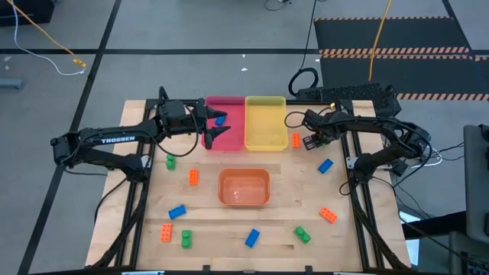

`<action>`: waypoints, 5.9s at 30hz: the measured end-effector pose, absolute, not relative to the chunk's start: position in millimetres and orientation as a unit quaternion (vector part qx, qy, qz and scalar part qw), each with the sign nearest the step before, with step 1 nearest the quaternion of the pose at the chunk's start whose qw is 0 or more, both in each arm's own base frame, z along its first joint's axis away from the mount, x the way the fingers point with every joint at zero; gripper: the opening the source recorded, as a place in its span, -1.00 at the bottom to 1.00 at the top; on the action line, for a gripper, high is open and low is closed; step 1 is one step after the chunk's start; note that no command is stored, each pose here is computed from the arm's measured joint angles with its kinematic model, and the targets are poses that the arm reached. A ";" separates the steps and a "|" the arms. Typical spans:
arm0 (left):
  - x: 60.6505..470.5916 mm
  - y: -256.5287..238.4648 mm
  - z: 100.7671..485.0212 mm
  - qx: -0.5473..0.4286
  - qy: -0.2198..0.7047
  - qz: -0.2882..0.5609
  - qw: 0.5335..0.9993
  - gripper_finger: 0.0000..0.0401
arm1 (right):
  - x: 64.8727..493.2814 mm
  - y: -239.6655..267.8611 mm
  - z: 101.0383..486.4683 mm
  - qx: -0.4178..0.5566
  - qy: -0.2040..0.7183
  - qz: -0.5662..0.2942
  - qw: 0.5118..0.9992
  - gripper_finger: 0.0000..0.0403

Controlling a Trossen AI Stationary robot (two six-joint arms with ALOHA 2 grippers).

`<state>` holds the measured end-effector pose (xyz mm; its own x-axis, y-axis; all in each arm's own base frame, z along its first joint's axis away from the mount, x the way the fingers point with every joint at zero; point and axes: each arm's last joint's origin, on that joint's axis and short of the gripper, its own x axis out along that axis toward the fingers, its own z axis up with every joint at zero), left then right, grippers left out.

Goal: Sort & place blocks by color
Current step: Put the green game piece into the yellow bin, then put the orange game piece into the orange bin

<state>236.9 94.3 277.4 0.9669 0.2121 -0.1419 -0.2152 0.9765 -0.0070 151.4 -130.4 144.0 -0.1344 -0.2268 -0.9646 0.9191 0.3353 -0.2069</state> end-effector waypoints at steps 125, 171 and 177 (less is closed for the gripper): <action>236.2 95.9 275.2 -0.025 0.081 0.127 0.988 0.35 | 184.7 -97.6 133.4 0.271 0.463 -0.462 0.706 0.31; 236.1 96.2 274.8 -0.027 0.082 0.132 0.987 0.35 | 179.9 -89.8 129.0 0.245 0.516 -0.443 0.691 -0.34; 236.0 96.4 274.6 -0.032 0.083 0.136 0.987 0.35 | 171.7 -79.4 136.0 0.227 0.550 -0.415 0.688 -0.34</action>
<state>236.0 96.4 274.6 0.9492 0.2635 -0.1718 -0.2741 0.9608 -0.0410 171.7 -79.4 136.0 0.0509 -0.3219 -0.9454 0.8218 0.5513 -0.1435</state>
